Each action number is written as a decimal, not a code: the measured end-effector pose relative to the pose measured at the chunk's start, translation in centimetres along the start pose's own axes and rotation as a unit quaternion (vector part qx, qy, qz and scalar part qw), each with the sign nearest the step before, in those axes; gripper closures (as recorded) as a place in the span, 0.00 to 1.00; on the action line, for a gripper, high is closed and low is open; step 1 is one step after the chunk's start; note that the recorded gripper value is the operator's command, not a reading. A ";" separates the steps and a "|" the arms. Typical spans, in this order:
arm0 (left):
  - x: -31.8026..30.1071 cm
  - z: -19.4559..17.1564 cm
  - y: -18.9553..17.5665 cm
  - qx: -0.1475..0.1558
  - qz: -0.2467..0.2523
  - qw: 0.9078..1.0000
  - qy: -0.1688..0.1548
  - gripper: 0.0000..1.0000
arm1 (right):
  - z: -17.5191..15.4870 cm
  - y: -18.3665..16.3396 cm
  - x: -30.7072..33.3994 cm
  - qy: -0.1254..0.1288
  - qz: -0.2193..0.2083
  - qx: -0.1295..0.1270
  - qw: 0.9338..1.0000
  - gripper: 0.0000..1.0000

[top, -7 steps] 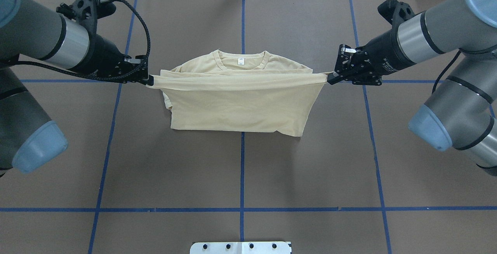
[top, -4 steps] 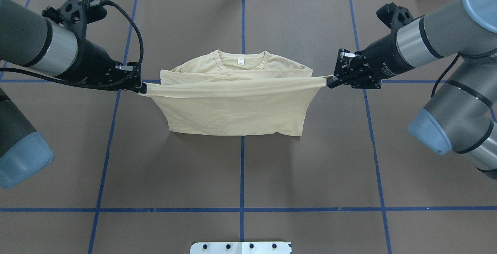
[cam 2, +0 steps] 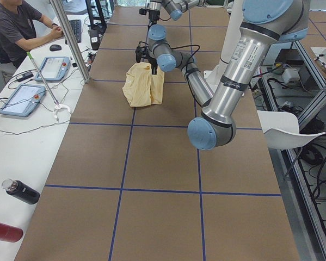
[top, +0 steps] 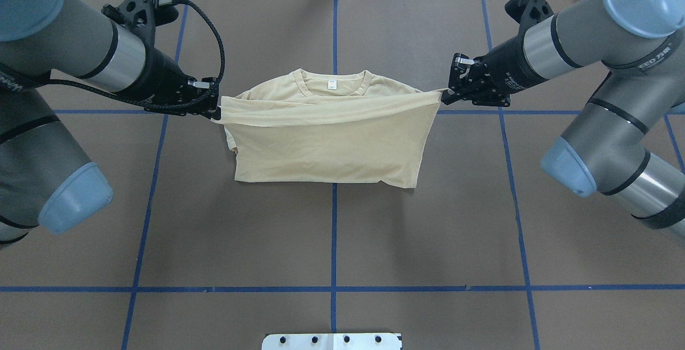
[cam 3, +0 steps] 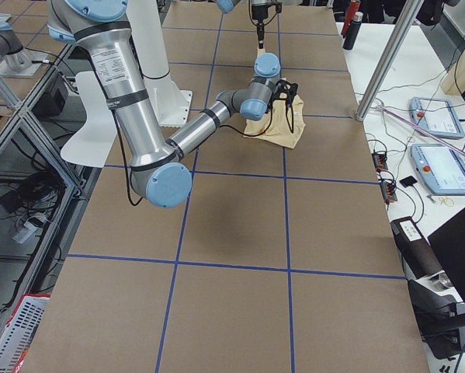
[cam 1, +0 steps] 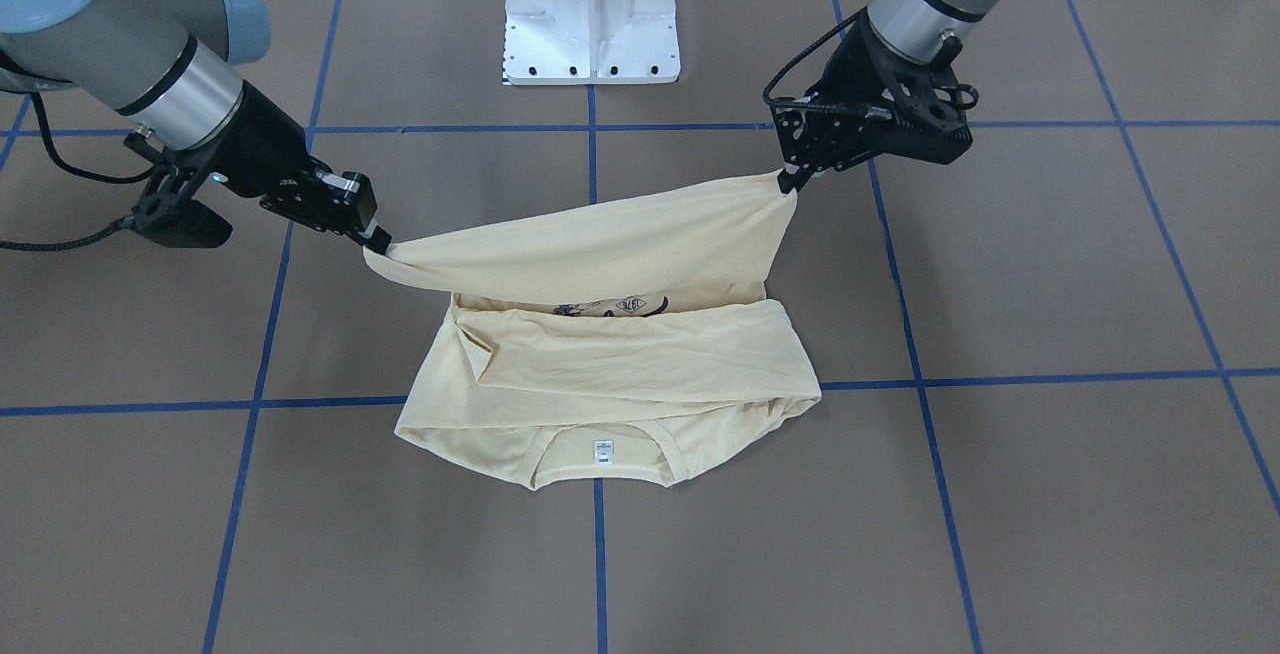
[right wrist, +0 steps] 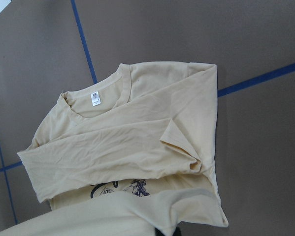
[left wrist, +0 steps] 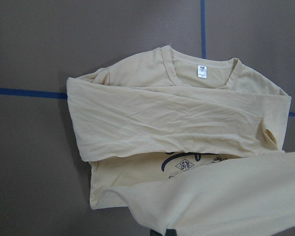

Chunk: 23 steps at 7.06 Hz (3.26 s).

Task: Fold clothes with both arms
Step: 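Lower the hem onto the collar edge with both grippers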

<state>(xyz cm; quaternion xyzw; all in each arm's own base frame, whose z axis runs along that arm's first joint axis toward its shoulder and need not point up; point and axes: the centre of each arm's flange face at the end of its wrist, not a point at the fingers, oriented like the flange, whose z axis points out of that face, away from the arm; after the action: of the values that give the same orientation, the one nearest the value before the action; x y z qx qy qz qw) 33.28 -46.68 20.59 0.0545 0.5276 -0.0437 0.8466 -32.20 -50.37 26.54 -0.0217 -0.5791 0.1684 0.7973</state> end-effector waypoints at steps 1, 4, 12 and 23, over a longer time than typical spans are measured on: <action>-0.4 1.2 -0.8 0.001 0.000 1.000 -0.001 1.00 | 0.9 -0.9 -0.5 0.004 -0.001 0.009 1.000 1.00; -1.0 2.9 -2.6 0.006 -0.003 1.000 -0.003 1.00 | 2.2 -3.1 -1.5 0.011 -0.006 0.022 1.000 1.00; -3.6 15.5 -14.3 0.075 0.004 0.997 0.002 1.00 | 10.3 -11.2 -4.8 0.070 0.012 0.076 0.995 1.00; -5.5 20.8 -15.2 0.088 -0.005 0.995 -0.039 1.00 | 16.5 -11.3 0.2 0.134 0.007 0.090 0.987 1.00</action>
<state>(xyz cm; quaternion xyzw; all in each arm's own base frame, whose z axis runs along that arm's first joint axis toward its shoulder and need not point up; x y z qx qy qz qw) 47.35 -64.48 33.98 0.1248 0.4886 -0.0960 0.8582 -44.69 -63.63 34.76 0.0235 -0.4494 0.2205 0.8654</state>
